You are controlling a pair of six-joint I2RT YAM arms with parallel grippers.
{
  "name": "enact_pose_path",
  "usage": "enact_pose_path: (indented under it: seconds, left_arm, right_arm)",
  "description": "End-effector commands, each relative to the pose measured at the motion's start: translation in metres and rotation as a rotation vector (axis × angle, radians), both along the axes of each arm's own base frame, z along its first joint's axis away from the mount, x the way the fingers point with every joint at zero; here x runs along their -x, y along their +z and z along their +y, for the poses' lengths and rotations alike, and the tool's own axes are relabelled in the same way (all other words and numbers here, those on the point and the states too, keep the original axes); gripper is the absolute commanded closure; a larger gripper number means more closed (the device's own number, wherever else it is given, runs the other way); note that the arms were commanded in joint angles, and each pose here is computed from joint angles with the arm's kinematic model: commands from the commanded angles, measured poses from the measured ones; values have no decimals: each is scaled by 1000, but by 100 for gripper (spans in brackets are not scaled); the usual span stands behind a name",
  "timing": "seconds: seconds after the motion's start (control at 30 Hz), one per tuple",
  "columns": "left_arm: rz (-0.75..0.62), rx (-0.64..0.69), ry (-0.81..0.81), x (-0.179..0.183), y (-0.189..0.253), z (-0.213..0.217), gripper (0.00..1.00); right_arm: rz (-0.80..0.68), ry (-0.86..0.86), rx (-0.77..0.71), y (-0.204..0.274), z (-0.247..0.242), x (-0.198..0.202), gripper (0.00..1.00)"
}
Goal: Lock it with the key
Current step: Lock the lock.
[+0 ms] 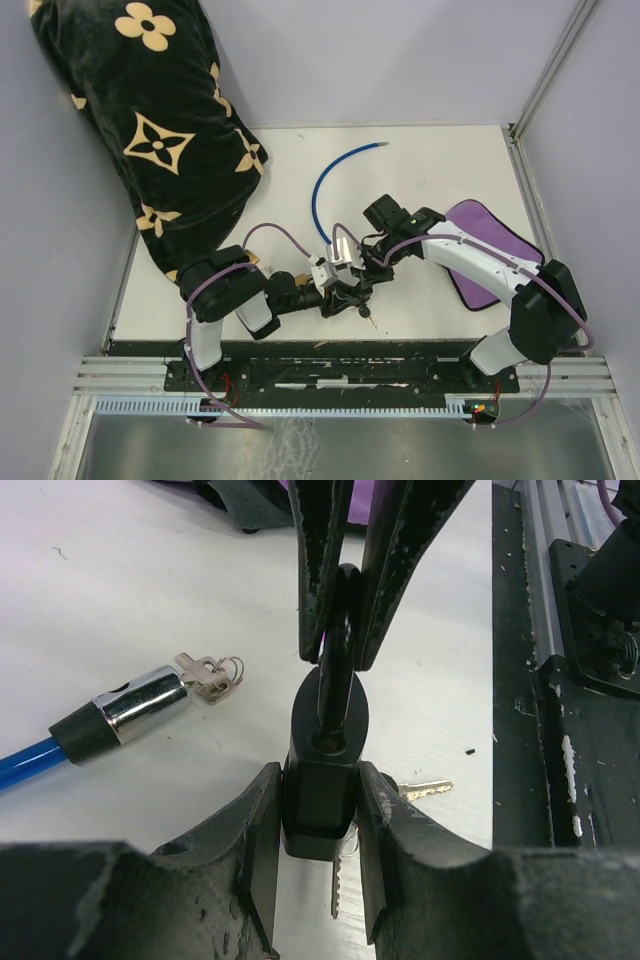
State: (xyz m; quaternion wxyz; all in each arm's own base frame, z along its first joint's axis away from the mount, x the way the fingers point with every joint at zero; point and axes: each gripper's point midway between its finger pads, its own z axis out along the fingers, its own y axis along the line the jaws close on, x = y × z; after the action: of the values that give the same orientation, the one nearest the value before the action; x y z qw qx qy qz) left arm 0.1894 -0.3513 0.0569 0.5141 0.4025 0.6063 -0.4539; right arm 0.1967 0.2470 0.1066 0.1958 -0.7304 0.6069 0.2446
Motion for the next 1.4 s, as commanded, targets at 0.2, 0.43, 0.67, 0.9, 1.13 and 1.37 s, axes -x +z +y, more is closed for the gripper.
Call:
enact_pose_path:
  seconds: [0.2, 0.43, 0.67, 0.9, 1.13, 1.37]
  left_arm:
    - [-177, 93, 69, -24, 31, 2, 97]
    - [-179, 87, 68, -27, 32, 14, 97]
    - [-194, 90, 85, -32, 39, 29, 97]
    - [-201, 92, 106, -37, 43, 40, 97]
    - [-215, 108, 131, -43, 53, 54, 97]
    - [-211, 110, 129, -45, 54, 58, 97]
  right_arm:
    - [169, 4, 272, -51, -42, 38, 98]
    - [237, 1, 243, -57, -30, 50, 98]
    - [266, -27, 220, -63, -14, 51, 98]
    - [214, -95, 189, -64, -9, 41, 98]
    - [161, -121, 171, -52, -19, 31, 98]
    - [185, -125, 177, -56, -21, 31, 98]
